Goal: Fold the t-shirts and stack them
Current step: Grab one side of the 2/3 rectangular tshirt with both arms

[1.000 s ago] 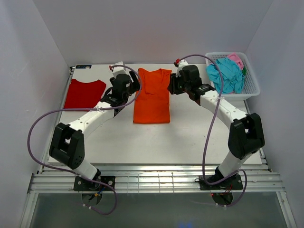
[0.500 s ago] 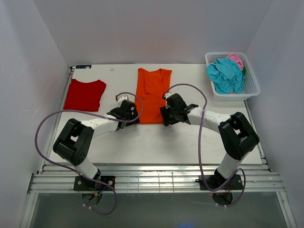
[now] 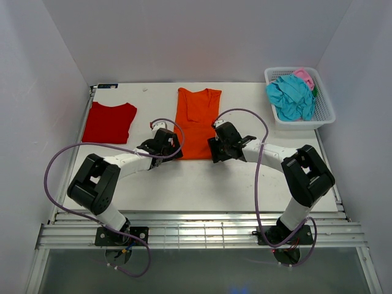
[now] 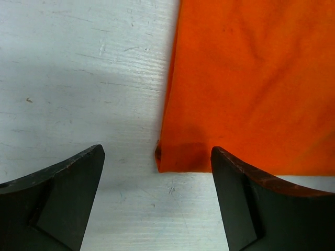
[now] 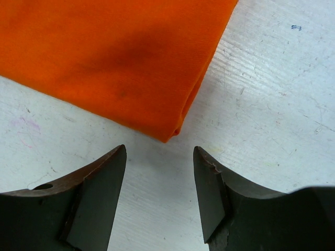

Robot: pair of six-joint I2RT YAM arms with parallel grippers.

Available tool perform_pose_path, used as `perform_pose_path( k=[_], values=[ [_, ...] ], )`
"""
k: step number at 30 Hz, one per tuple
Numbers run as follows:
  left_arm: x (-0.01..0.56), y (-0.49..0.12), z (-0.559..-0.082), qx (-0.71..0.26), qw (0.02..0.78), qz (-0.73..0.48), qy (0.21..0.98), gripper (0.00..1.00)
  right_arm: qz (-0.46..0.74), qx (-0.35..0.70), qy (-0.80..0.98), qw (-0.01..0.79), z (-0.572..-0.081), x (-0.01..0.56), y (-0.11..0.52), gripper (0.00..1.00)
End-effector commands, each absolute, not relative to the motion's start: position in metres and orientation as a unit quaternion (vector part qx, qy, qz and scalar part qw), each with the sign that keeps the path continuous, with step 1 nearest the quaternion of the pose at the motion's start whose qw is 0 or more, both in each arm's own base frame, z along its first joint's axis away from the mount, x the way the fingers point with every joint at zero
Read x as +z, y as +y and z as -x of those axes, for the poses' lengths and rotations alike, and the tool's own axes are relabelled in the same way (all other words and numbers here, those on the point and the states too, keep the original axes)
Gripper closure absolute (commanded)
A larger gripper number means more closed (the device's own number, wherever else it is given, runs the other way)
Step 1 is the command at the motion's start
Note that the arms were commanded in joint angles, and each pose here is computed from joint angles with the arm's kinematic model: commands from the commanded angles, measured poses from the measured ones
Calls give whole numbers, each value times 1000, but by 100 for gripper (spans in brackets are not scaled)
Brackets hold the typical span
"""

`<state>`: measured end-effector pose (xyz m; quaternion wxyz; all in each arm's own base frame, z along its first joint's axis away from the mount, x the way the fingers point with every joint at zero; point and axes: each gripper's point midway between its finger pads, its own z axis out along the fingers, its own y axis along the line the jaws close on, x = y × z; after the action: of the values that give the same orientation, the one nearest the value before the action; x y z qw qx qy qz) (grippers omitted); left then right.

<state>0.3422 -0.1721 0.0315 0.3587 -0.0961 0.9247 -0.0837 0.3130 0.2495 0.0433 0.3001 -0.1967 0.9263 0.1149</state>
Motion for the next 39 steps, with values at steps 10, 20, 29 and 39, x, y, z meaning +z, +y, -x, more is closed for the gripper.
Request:
perform_pose_path(
  k=[10,20,29,39],
  values=[
    [47,-194,-363,-115,377,74,916,6,174,117,922,325,-340,47,266,40],
    [31,-190,-359,-98,359,71,925,12,159,100,933,306,-336,24,258,41],
    [24,-188,-354,-94,350,70,929,68,154,81,938,300,-329,21,246,75],
    [23,-190,-347,-99,342,62,933,74,158,80,940,292,-321,21,241,86]
  ],
)
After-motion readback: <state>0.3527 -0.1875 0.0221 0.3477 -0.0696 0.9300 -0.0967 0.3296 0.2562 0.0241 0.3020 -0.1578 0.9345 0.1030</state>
